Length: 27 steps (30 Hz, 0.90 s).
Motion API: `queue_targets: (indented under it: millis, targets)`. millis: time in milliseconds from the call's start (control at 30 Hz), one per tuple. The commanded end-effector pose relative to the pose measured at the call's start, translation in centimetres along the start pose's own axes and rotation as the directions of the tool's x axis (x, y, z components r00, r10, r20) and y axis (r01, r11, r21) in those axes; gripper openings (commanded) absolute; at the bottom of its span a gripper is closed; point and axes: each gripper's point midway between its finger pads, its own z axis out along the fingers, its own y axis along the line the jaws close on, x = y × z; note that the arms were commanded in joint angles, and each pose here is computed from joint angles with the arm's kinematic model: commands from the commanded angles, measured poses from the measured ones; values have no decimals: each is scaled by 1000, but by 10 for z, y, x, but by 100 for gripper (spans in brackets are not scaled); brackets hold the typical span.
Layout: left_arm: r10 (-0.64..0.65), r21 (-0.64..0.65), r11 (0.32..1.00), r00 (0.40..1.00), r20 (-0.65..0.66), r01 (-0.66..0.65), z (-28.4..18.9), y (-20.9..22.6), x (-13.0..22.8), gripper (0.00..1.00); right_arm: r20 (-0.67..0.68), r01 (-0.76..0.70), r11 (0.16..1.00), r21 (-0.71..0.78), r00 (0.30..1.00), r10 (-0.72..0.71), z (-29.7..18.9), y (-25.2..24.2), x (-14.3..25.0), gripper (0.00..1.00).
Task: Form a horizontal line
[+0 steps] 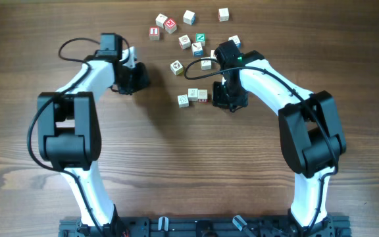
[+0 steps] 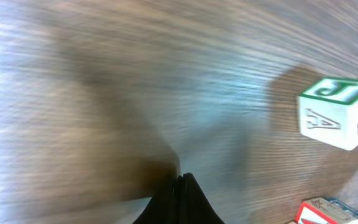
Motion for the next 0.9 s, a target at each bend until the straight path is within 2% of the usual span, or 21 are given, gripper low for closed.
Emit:
queue_targets:
  millis: [0, 133, 433, 867]
  targets:
    - [-262, -211, 945, 964, -38, 249, 16, 68, 26, 4, 34, 65, 987, -144, 998, -61, -33, 39, 5, 5]
    - [-366, -217, 909, 930, -14, 355, 12, 78, 24, 4, 46, 133, 977, -168, 991, -127, -32, 65, 16, 4]
    - [-370, -217, 908, 929, -11, 359, 11, 80, 24, 4, 160, 183, 974, -135, 974, -161, -4, 82, 8, 4]
    - [-364, -209, 911, 931, 0, 356, 11, 79, 20, 4, 169, 255, 964, -71, 956, -241, 24, 95, 24, 4]
